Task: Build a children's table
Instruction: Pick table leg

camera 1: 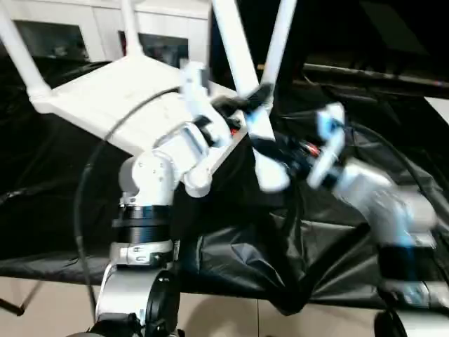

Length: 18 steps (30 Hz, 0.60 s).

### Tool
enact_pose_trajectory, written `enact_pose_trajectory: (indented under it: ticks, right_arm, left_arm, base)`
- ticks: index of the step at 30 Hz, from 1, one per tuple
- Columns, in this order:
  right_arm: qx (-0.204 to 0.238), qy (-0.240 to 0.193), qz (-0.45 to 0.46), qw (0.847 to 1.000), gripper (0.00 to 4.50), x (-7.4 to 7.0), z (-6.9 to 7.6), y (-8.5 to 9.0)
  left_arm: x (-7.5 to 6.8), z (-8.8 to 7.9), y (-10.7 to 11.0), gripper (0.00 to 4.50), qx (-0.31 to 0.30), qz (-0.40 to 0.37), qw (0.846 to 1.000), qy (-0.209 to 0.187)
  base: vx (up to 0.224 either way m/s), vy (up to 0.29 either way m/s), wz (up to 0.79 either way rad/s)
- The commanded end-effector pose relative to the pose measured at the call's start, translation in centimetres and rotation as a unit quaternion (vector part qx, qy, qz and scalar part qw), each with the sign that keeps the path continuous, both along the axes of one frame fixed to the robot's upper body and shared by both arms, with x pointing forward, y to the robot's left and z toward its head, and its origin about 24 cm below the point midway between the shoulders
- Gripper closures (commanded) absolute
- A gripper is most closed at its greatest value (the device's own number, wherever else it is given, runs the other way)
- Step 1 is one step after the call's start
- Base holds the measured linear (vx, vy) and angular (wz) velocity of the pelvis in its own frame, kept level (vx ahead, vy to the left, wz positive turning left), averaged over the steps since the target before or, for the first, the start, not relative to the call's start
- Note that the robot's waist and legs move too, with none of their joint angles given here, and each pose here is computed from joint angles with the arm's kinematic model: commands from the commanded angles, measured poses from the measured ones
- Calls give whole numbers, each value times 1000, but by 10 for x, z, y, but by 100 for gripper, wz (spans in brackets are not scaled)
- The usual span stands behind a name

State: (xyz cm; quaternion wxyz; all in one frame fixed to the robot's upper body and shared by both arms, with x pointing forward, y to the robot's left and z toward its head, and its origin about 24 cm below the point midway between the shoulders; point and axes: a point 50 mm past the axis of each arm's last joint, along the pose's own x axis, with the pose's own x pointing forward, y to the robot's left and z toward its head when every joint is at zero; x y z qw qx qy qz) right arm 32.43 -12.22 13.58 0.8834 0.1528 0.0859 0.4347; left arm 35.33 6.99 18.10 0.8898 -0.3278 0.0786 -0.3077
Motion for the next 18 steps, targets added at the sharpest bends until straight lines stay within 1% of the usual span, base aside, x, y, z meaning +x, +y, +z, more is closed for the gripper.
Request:
enact_pose_trajectory:
  ticks: [1, 3, 5, 8, 9, 10, 15, 16, 18]
  right_arm:
    - [-17, -23, -10, 1000, 262, 4, 7, 5]
    - [-33, -27, -27, 999, 262, 8, 7, 7]
    - [-47, -32, -33, 998, 262, 10, 6, 10]
    - [-57, -36, -28, 997, 262, 9, 4, 12]
    - [-63, -39, -23, 997, 262, 8, 3, 14]
    - [-65, -39, -21, 997, 262, 7, 3, 14]
    - [-70, -46, -13, 996, 262, 6, 2, 17]
    - [-70, -46, -12, 996, 262, 6, 2, 17]
    - [-74, -52, -14, 996, 262, 6, 3, 17]
  left_arm:
    - [0, 1, -3, 71, 13, 11, 1000, 5]
    - [2, 1, -3, 80, 14, 24, 1000, 9]
    - [1, 2, -4, 110, 8, 23, 1000, 8]
    - [0, 2, -6, 130, 8, 17, 1000, 8]
    - [-2, 2, -8, 155, 3, 8, 1000, 6]
    - [-2, 2, -9, 165, 1, 5, 1000, 6]
    - [-5, 3, -11, 184, 1, -5, 1000, 3]
    - [-5, 3, -12, 210, 2, -5, 1000, 3]
    - [-4, 2, -11, 218, 5, -1, 1000, 4]
  base:
    - [0, 0, 0]
    - [0, 0, 0]
    - [0, 0, 0]
    - [0, 0, 0]
    - [0, 0, 0]
    - [0, 0, 0]
    - [0, 0, 0]
    - [0, 0, 0]
    - [0, 0, 0]
